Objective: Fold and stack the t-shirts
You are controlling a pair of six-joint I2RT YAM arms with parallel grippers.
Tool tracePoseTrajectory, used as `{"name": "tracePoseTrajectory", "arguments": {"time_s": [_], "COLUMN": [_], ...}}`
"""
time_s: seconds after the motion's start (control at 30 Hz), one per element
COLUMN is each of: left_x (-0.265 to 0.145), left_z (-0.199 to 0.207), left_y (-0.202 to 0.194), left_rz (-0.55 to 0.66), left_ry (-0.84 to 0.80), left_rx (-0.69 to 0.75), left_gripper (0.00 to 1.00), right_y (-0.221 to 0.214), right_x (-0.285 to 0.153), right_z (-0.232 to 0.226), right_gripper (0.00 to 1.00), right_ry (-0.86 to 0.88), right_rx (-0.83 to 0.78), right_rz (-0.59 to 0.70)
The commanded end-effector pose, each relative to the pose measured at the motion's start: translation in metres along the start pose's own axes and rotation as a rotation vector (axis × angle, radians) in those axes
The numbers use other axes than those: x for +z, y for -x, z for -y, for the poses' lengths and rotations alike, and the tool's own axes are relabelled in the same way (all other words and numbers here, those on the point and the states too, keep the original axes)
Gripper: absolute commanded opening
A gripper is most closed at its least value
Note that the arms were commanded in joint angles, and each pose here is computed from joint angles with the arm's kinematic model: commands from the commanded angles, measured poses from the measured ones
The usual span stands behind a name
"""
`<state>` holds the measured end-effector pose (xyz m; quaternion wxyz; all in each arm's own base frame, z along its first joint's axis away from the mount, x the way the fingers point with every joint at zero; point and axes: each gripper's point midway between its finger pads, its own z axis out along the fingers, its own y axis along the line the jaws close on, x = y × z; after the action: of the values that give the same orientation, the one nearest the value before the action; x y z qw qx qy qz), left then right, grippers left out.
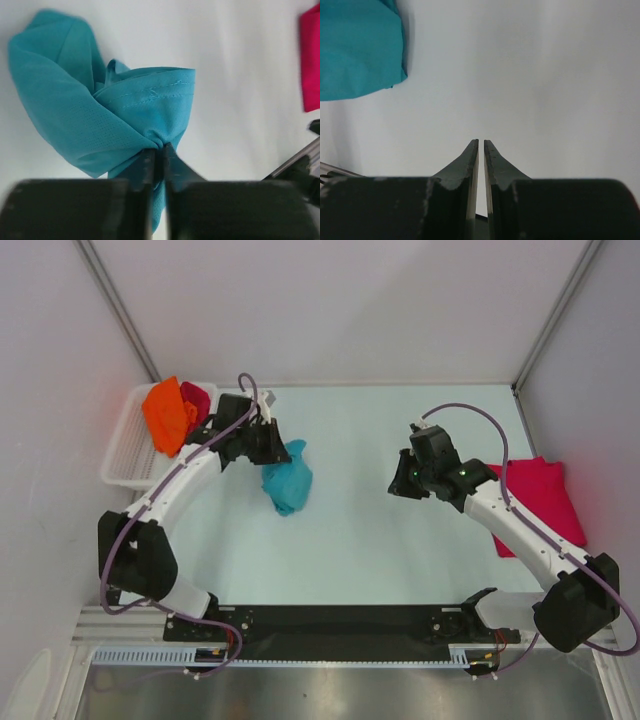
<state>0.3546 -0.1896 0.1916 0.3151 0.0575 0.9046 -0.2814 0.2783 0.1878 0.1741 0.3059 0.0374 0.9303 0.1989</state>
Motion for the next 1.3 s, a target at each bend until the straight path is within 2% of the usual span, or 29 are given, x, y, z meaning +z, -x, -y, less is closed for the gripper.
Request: {"name": "tracePoseTrajectory", "arguments": {"time_s": [0.0,0.03,0.13,0.23,0.47,0.53,0.63,0.67,0.7,0.8,0.9,1.07,1.27], "left_x": [-0.007,-0.008,-0.013,-0.016,-0.006,-0.006,-0.015,-0.024,-0.03,-0.04,-0.054,-0.068,-0.049], "left_z": [-0.002,-0.001,-0.003,-0.005,-0.015,-0.026,-0.057,-0.08,-0.089,-0.123,-0.147,-0.142,-0.111], "left_y": [0.01,0.013,0.021,0.022,0.004,0.002,0.003,-0.001,-0.002,-0.015,-0.023,-0.005,0.026], "left_rz": [0.035,0.041,0.07,0.081,0.044,0.048,0.065,0.069,0.07,0.051,0.08,0.146,0.181], "left_ry": [0.037,0.042,0.07,0.086,0.11,0.175,0.367,0.495,0.537,0.572,0.632,0.638,0.504], "left_rx": [-0.025,-0.023,-0.021,-0.023,-0.057,-0.071,-0.11,-0.151,-0.19,-0.398,-0.474,-0.464,-0.342], "left_gripper": [0.43,0.63,0.9,0.93,0.94,0.94,0.94,0.94,0.93,0.92,0.92,0.92,0.91], "right_y": [0.007,0.007,0.007,0.005,0.004,0.003,0.001,0.001,0.0,-0.002,-0.004,-0.004,-0.003], "right_x": [-0.003,-0.003,-0.002,0.001,0.004,0.004,0.004,0.004,0.004,0.005,0.007,0.011,0.012], "right_z": [-0.005,-0.005,-0.005,-0.003,-0.003,-0.003,-0.002,-0.001,-0.001,0.0,0.002,0.0,-0.002], "right_gripper": [0.15,0.15,0.15,0.15,0.14,0.14,0.14,0.14,0.14,0.14,0.14,0.14,0.14], "right_ry": [0.016,0.016,0.015,0.011,0.009,0.007,0.006,0.004,0.004,0.004,0.003,0.009,0.012], "right_rx": [0.008,0.009,0.006,0.008,0.01,0.007,0.007,0.007,0.01,0.012,0.013,0.016,0.015], "right_rz": [0.038,0.038,0.036,0.03,0.028,0.023,0.022,0.022,0.019,0.019,0.017,0.01,0.014]}}
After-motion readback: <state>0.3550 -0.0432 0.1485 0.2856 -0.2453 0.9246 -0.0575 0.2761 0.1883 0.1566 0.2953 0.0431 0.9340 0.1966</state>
